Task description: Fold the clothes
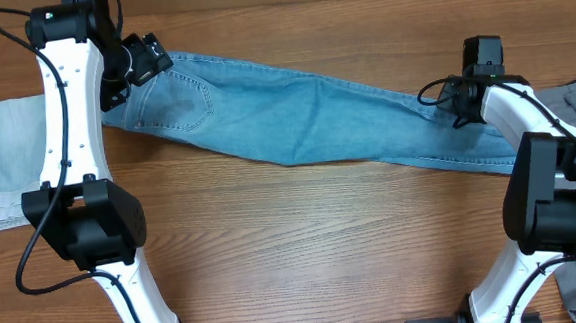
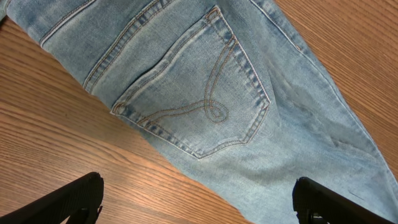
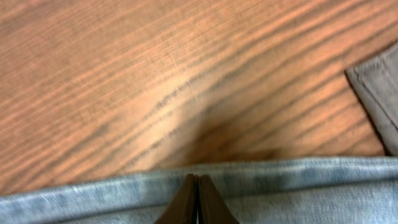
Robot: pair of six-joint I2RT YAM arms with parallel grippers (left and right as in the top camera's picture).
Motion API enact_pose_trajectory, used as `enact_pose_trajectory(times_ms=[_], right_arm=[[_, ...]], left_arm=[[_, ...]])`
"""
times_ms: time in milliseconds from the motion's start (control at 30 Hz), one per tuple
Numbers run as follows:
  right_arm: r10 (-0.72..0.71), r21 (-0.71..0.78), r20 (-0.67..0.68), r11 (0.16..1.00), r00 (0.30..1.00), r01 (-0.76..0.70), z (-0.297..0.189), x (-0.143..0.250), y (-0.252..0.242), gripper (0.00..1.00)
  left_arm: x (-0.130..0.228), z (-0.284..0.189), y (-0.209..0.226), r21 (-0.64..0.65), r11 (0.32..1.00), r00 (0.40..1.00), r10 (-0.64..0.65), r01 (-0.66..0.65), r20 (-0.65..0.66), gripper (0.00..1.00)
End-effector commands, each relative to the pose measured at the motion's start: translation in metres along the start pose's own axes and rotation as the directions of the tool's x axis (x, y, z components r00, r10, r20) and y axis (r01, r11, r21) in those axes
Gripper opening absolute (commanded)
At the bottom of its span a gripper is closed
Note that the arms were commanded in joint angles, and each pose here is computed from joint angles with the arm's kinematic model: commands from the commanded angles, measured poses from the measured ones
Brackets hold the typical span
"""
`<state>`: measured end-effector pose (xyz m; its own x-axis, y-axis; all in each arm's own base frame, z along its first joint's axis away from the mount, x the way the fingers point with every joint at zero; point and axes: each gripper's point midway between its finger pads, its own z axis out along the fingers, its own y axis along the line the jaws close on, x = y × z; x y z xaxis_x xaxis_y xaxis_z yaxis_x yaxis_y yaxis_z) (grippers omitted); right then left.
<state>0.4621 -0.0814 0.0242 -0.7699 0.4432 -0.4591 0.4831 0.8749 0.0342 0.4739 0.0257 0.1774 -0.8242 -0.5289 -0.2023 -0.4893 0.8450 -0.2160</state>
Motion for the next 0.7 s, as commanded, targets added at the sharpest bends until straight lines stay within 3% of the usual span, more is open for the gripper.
enact_pose_trajectory(times_ms=[0,67,100,133,167,233,333,467,667], right_arm=[[-0.011,0.003,-0.012,1.000,1.000,0.011,-0.010,-0.004,0.001,0.05],[-0.008,0.016,-0.049,1.000,0.999,0.008,-0.042,-0.007,-0.003,0.05],[-0.010,0.013,-0.066,1.000,0.998,0.011,-0.054,-0.006,-0.004,0.09],[-0.026,-0.009,-0.080,1.000,0.996,0.026,-0.066,-0.005,-0.001,0.28],[-0.078,-0.038,-0.098,0.997,0.992,0.074,-0.067,0.000,0.002,0.41],[-0.204,-0.141,-0.144,0.973,0.968,0.184,-0.063,0.017,0.015,0.52],[-0.425,-0.280,-0.146,0.884,0.893,0.375,-0.054,0.036,0.032,0.53],[-0.671,-0.328,-0.100,0.719,0.735,0.612,-0.036,0.048,0.031,0.53],[-0.789,-0.324,-0.040,0.591,0.614,0.739,-0.023,0.047,0.032,0.60]], left_arm=[[-0.001,-0.009,-0.004,0.017,1.000,1.000,-0.002,0.001,0.016,1.00],[-0.001,-0.009,-0.004,0.017,1.000,1.000,-0.002,0.001,0.016,1.00],[-0.002,-0.009,-0.004,0.016,1.000,1.000,-0.002,0.002,0.017,1.00],[-0.002,-0.009,-0.004,0.016,1.000,1.000,-0.002,0.002,0.017,1.00],[-0.001,-0.009,-0.004,0.017,1.000,1.000,-0.002,0.002,0.016,1.00],[-0.001,-0.009,-0.004,0.017,1.000,1.000,-0.002,0.001,0.016,1.00],[-0.001,-0.009,-0.004,0.017,1.000,1.000,-0.002,0.001,0.016,1.00],[-0.002,-0.009,-0.004,0.017,1.000,1.000,-0.002,0.002,0.016,1.00],[-0.001,-0.009,-0.004,0.017,1.000,1.000,-0.002,0.001,0.016,1.00]])
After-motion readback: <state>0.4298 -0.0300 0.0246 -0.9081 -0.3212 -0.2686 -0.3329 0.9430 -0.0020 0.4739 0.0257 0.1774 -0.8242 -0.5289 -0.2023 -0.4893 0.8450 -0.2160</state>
